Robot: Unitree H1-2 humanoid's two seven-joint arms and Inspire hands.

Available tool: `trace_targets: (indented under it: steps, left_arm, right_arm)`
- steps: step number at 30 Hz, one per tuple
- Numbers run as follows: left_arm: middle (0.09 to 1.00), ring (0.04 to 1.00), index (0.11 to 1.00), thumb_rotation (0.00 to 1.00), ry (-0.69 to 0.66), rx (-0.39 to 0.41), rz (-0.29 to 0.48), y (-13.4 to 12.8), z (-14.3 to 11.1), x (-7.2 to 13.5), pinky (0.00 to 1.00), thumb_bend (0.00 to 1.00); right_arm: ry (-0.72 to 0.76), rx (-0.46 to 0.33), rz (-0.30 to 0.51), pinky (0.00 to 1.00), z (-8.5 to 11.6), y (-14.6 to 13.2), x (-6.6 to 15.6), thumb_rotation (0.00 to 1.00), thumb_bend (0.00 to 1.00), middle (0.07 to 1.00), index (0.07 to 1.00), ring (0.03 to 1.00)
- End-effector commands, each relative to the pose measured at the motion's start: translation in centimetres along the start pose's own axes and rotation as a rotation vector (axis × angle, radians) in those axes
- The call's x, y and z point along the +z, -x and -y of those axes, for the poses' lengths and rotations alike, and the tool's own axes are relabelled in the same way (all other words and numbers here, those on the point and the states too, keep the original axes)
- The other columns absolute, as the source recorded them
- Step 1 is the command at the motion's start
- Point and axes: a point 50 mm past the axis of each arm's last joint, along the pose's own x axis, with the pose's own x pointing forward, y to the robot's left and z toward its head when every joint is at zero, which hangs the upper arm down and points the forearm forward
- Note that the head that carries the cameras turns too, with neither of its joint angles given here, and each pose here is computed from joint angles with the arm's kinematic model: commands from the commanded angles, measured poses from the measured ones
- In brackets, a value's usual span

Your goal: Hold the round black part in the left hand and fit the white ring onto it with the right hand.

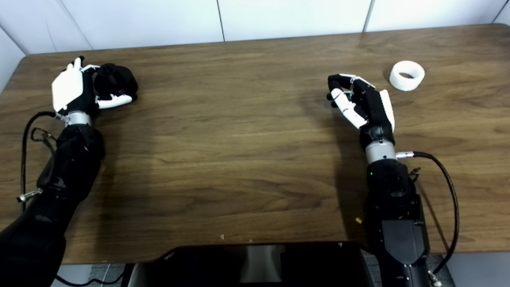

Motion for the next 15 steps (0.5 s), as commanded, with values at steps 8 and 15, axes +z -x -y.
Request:
trace_targets:
  steps: [8,15]
  left_arm:
    - [1.0,1.0,0.693,0.35,0.048,-0.022,0.089,0.5,-1.2,2.2,1.0,0.96]
    - [1.0,1.0,0.687,0.39,0.058,-0.046,0.164,1.8,-1.4,3.9,1.0,0.98]
  right_arm:
    - [-0.004,-0.009,0.093,0.6,0.2,-1.0,2.4,0.51,0.44,0.717,0.66,0.626]
    - [-0.006,-0.002,0.098,0.59,0.0,-1.0,2.3,0.51,0.44,0.716,0.657,0.617]
